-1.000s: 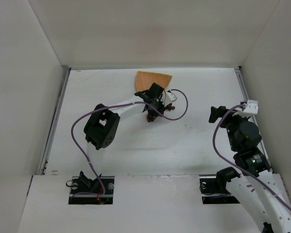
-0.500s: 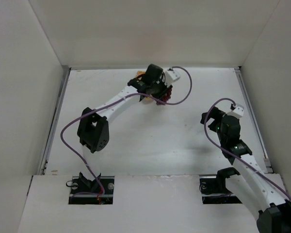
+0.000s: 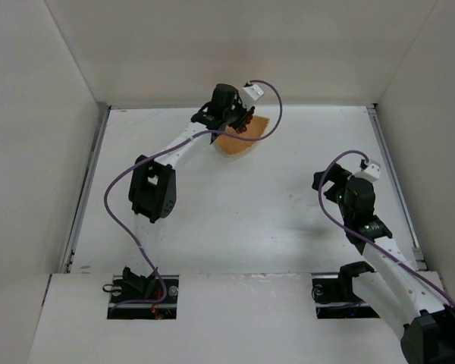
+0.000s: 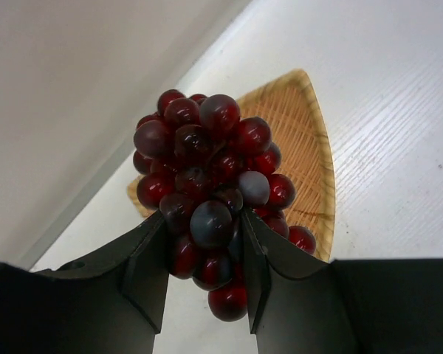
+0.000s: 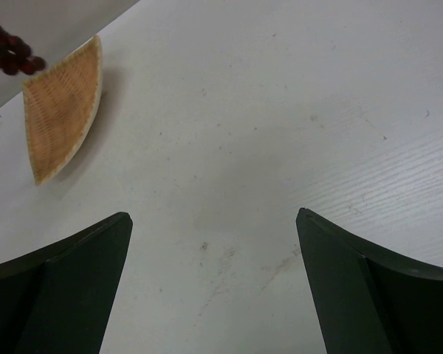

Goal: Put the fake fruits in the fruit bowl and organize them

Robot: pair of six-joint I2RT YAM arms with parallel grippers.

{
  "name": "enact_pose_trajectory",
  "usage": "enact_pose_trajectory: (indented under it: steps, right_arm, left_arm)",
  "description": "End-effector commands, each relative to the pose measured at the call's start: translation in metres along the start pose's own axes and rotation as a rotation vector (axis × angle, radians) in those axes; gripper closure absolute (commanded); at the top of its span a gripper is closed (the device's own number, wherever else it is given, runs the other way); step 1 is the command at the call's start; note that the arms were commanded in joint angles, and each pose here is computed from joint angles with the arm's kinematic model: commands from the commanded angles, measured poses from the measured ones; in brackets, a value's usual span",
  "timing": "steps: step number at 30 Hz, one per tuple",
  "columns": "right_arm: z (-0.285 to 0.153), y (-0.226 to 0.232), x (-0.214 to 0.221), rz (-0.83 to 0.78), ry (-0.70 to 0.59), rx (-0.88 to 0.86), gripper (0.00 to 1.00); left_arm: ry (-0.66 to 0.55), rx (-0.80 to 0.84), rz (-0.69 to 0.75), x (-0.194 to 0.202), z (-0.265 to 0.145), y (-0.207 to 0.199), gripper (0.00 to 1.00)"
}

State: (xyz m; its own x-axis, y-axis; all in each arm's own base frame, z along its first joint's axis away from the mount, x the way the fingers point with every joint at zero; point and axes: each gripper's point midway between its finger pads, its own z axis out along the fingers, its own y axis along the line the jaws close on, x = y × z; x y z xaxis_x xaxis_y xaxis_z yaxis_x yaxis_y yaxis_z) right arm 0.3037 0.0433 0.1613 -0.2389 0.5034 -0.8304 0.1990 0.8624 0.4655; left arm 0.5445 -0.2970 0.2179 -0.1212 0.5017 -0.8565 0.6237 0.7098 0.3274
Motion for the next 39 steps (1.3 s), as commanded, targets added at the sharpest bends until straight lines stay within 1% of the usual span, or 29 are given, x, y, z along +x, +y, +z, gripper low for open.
enact_pose_trajectory:
  steps: [1, 2, 3, 4, 5, 6, 7, 9, 11, 13, 14, 16, 19, 20, 21, 24, 26, 28, 31, 33, 35, 36, 37, 39]
  right_arm:
    - [-0.003, 0.019, -0.029, 0.032, -0.068, -0.048, 0.00]
    - [-0.003, 0.018, -0.028, 0.035, -0.061, -0.044, 0.00]
    - [-0.003, 0.018, -0.026, 0.034, -0.055, -0.045, 0.00]
    - [-0.004, 0.019, -0.025, 0.033, -0.047, -0.045, 0.00]
    - [-0.004, 0.019, -0.023, 0.032, -0.041, -0.044, 0.00]
    - [-0.005, 0.021, -0.023, 0.031, -0.036, -0.046, 0.00]
    - [-0.005, 0.022, -0.022, 0.031, -0.032, -0.049, 0.00]
    - [-0.007, 0.026, -0.023, 0.030, -0.032, -0.064, 0.00]
    - [-0.008, 0.030, -0.025, 0.031, -0.037, -0.074, 0.00]
    - [-0.008, 0.035, -0.027, 0.031, -0.038, -0.086, 0.00]
    - [-0.008, 0.037, -0.029, 0.031, -0.041, -0.092, 0.00]
    - [-0.008, 0.040, -0.031, 0.030, -0.048, -0.100, 0.00]
    - [-0.010, 0.042, -0.035, 0.032, -0.061, -0.108, 0.00]
    - [-0.010, 0.041, -0.035, 0.029, -0.063, -0.110, 0.00]
    - [-0.011, 0.041, -0.035, 0.028, -0.063, -0.110, 0.00]
    - [-0.013, 0.036, -0.035, 0.025, -0.060, -0.101, 0.00]
    - [-0.015, 0.033, -0.038, 0.024, -0.063, -0.092, 0.00]
    - [-0.017, 0.032, -0.040, 0.026, -0.064, -0.089, 0.00]
    - [-0.019, 0.034, -0.041, 0.027, -0.068, -0.097, 0.00]
    - [-0.019, 0.035, -0.042, 0.027, -0.070, -0.100, 0.00]
    - [-0.019, 0.037, -0.044, 0.029, -0.071, -0.101, 0.00]
    - [-0.019, 0.039, -0.046, 0.030, -0.073, -0.106, 0.00]
    - [-0.019, 0.041, -0.047, 0.027, -0.073, -0.110, 0.00]
    - [-0.019, 0.045, -0.049, 0.027, -0.074, -0.117, 0.00]
  left_arm:
    - [-0.094, -0.045, 0.042, -0.017, 0.015, 0.013, 0.76]
    - [-0.091, -0.055, 0.045, -0.012, 0.020, 0.016, 0.72]
    - [-0.088, -0.075, 0.051, -0.008, 0.024, 0.020, 0.62]
    - [-0.083, -0.104, 0.056, -0.006, 0.026, 0.025, 0.43]
    - [-0.080, -0.141, 0.057, -0.006, 0.025, 0.032, 0.18]
    - [-0.084, -0.181, 0.055, -0.010, 0.021, 0.040, 0.09]
    - [-0.091, -0.224, 0.056, -0.017, 0.015, 0.050, 0.05]
    - [-0.123, -0.300, 0.062, -0.042, -0.009, 0.065, 0.00]
    - [-0.160, -0.353, 0.074, -0.070, -0.039, 0.079, 0.00]
    - [-0.185, -0.405, 0.059, -0.089, -0.073, 0.097, 0.00]
    - [-0.179, -0.433, 0.042, -0.089, -0.089, 0.108, 0.00]
    - [-0.136, -0.491, -0.016, -0.073, -0.118, 0.133, 0.00]
    - [-0.024, -0.561, -0.142, -0.014, -0.151, 0.172, 0.00]
    - [0.042, -0.597, -0.210, 0.023, -0.166, 0.191, 0.00]
    - [0.085, -0.617, -0.254, 0.045, -0.176, 0.202, 0.00]
    - [0.288, -0.676, -0.475, 0.147, -0.219, 0.230, 0.00]
    - [0.452, -0.687, -0.648, 0.216, -0.247, 0.228, 0.00]
    - [0.602, -0.604, -0.761, 0.266, -0.260, 0.206, 0.00]
    - [0.764, -0.502, -0.869, 0.313, -0.278, 0.176, 0.00]
    - [0.862, -0.471, -0.944, 0.330, -0.288, 0.158, 0.00]
    - [0.903, -0.444, -0.993, 0.337, -0.293, 0.147, 0.00]
    - [0.898, -0.437, -1.022, 0.338, -0.293, 0.143, 0.00]
    - [0.865, -0.441, -1.046, 0.337, -0.291, 0.142, 0.00]
    - [0.743, -0.458, -1.091, 0.324, -0.288, 0.149, 0.00]
